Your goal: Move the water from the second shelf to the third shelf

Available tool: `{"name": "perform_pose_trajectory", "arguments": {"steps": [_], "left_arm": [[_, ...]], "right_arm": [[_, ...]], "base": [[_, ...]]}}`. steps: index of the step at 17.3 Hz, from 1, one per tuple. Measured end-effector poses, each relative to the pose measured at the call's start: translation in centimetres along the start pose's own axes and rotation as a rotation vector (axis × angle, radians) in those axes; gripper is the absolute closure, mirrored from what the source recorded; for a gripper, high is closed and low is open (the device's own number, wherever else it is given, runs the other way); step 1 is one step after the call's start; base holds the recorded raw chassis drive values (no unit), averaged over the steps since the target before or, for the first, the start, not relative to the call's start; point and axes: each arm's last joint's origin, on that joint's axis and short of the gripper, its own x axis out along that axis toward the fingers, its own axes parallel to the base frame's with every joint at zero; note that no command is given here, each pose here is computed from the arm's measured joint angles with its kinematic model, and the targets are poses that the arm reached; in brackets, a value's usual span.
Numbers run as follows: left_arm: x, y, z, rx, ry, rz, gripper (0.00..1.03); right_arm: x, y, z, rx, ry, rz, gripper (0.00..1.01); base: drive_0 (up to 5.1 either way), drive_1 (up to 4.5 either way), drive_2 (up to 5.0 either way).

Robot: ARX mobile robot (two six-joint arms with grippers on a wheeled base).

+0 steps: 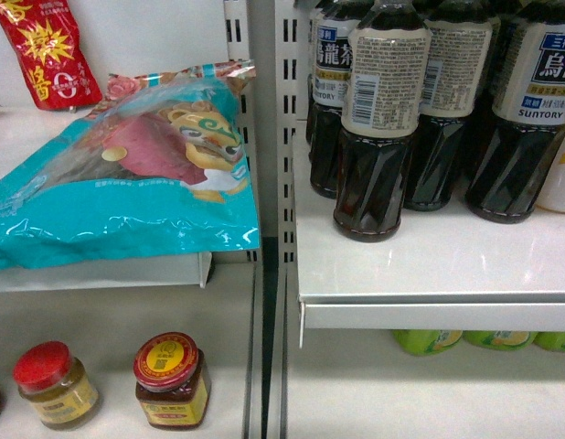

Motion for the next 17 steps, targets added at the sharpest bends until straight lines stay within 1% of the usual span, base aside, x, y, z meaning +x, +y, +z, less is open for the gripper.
{"name": "perform_pose_trajectory", "arguments": {"steps": [17], "left_arm": [[0.0, 0.0, 0.0, 0.0, 0.0, 0.0, 0.05]], "right_arm": [[0.0, 0.0, 0.0, 0.0, 0.0, 0.0, 0.03]], "base": [[0.0, 0.0, 0.0]]}}
